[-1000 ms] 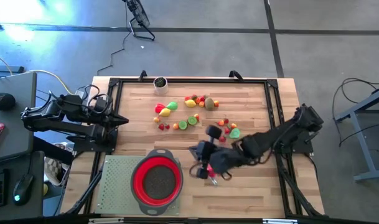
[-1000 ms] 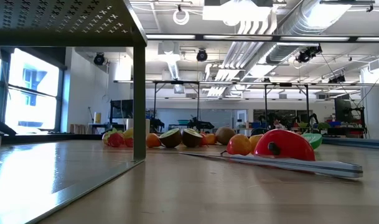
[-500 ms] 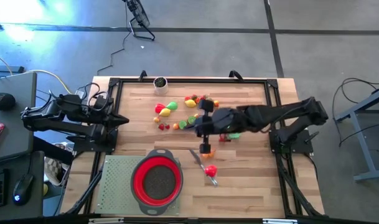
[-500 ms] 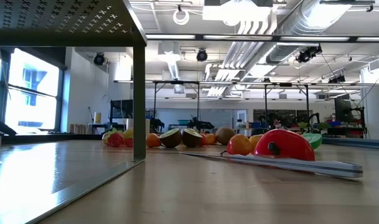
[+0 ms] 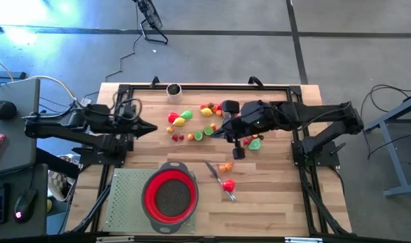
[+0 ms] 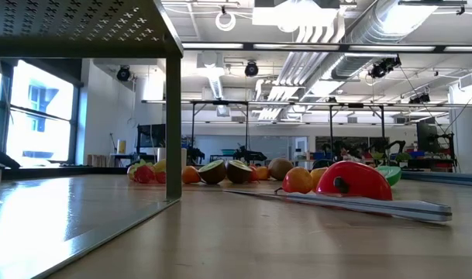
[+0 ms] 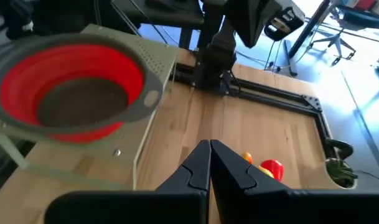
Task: Pick & Place Fruit
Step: Put the red strainer bowl on the shelf
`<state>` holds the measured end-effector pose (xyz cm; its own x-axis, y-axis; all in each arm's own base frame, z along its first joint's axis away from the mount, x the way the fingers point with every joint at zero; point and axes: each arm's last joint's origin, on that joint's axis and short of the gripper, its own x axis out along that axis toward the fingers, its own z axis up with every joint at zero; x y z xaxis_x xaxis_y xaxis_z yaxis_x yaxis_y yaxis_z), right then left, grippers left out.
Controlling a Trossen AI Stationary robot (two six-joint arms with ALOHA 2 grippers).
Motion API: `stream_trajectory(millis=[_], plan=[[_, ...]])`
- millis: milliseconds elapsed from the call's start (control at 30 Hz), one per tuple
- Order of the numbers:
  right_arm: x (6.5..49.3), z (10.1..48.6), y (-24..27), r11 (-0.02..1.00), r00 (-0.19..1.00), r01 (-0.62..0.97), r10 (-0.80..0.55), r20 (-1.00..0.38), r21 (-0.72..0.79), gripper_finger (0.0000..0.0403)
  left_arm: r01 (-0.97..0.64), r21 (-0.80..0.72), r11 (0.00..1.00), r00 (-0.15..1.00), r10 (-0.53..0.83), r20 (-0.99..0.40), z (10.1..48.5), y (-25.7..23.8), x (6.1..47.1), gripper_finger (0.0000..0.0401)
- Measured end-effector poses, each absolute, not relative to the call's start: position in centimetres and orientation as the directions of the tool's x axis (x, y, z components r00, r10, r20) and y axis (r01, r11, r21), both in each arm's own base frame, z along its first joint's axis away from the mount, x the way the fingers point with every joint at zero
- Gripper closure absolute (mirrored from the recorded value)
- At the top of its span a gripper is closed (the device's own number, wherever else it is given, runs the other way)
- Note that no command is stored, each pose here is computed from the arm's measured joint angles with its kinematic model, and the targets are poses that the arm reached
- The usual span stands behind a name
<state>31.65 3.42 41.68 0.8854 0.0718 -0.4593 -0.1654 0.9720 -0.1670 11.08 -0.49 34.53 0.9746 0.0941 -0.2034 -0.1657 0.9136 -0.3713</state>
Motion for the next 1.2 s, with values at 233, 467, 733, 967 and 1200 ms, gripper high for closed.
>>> stream_trajectory(millis=[233, 467, 733, 967, 1200], plan=[[30.2, 41.6, 3.4, 0.964, 0.841, -0.212, 0.097, -0.532, -0.159, 0.0401, -0.208, -0.516, 0.831, 0.962, 0.08, -0.26, 33.9, -0.7, 13.0, 0.0401], [27.0, 43.0, 2.3, 0.962, 0.832, -0.224, 0.104, -0.545, -0.158, 0.0401, -0.183, -0.617, 0.765, 0.968, 0.032, -0.247, 34.0, -1.7, 13.2, 0.0401], [23.2, 41.6, 1.0, 0.977, 0.905, -0.179, 0.117, -0.409, -0.116, 0.0401, -0.101, -0.622, 0.777, 0.989, 0.01, -0.149, 34.9, -3.8, 12.8, 0.0401], [20.0, 39.1, 0.2, 0.995, 0.951, -0.095, 0.081, -0.299, -0.035, 0.0401, -0.139, -0.632, 0.762, 0.985, 0.04, -0.169, 35.8, -5.7, 13.1, 0.0401], [18.0, 37.3, -0.2, 1.0, 0.978, 0.007, -0.011, -0.208, -0.022, 0.0401, -0.208, -0.593, 0.778, 0.951, 0.018, -0.31, 39.3, -8.1, 15.3, 0.0401]])
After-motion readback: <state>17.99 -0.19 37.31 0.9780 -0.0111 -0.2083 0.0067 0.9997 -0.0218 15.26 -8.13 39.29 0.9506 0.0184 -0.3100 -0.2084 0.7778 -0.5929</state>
